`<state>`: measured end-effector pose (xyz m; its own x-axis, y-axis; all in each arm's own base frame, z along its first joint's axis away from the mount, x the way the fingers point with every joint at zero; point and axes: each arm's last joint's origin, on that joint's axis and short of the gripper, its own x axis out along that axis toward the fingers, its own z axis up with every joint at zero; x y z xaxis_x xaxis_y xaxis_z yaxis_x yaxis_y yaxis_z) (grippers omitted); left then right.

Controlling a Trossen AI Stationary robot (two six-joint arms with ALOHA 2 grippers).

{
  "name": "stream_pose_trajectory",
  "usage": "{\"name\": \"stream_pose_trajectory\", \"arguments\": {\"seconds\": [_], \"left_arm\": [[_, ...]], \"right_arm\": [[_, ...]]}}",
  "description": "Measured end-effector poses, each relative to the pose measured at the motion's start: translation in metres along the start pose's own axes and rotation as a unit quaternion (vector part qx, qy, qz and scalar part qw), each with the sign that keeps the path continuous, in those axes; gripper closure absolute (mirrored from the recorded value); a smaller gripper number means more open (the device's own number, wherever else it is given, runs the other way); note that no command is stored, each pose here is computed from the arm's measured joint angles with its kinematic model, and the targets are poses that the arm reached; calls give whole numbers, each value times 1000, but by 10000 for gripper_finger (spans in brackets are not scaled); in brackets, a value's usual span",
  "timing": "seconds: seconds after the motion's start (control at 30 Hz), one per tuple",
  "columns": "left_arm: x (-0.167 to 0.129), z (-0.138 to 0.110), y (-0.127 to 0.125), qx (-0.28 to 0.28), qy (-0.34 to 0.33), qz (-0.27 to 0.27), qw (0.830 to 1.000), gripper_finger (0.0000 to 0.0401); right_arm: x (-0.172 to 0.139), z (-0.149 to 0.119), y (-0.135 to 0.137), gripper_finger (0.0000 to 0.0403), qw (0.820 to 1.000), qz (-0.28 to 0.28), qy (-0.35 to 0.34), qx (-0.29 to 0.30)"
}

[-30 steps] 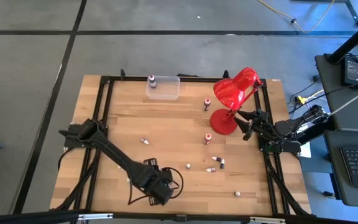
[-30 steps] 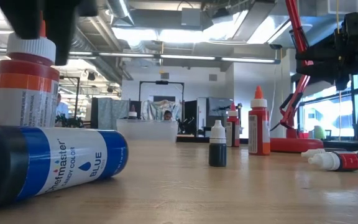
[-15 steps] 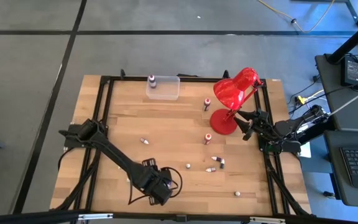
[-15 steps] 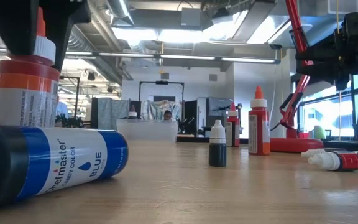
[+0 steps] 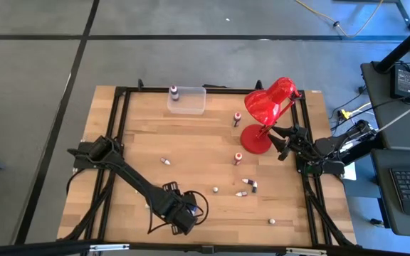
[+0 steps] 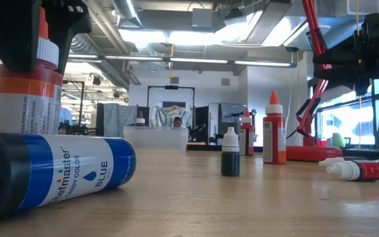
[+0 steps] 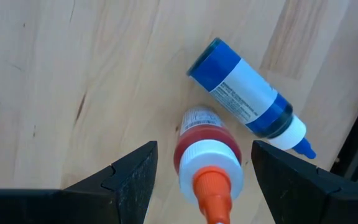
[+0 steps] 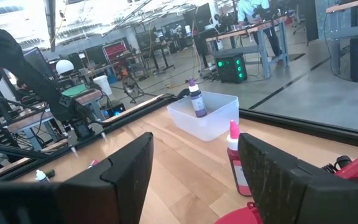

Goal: Pick & Place food coloring
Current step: Put the bottom large orange food coloring bottle into the transparent bin

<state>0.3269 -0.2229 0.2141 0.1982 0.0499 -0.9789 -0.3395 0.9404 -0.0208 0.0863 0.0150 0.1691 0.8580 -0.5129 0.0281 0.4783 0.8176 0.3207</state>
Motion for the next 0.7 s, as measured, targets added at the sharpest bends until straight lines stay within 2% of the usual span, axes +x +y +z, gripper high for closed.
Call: {"name": "stream_pose_trajectory", "arguments": {"seconds": [0.7], "left_arm": [[0, 0, 0, 5, 0, 3, 1000, 146]], "right_arm": [[0, 0, 0, 166, 1000, 0, 0, 0]]}}
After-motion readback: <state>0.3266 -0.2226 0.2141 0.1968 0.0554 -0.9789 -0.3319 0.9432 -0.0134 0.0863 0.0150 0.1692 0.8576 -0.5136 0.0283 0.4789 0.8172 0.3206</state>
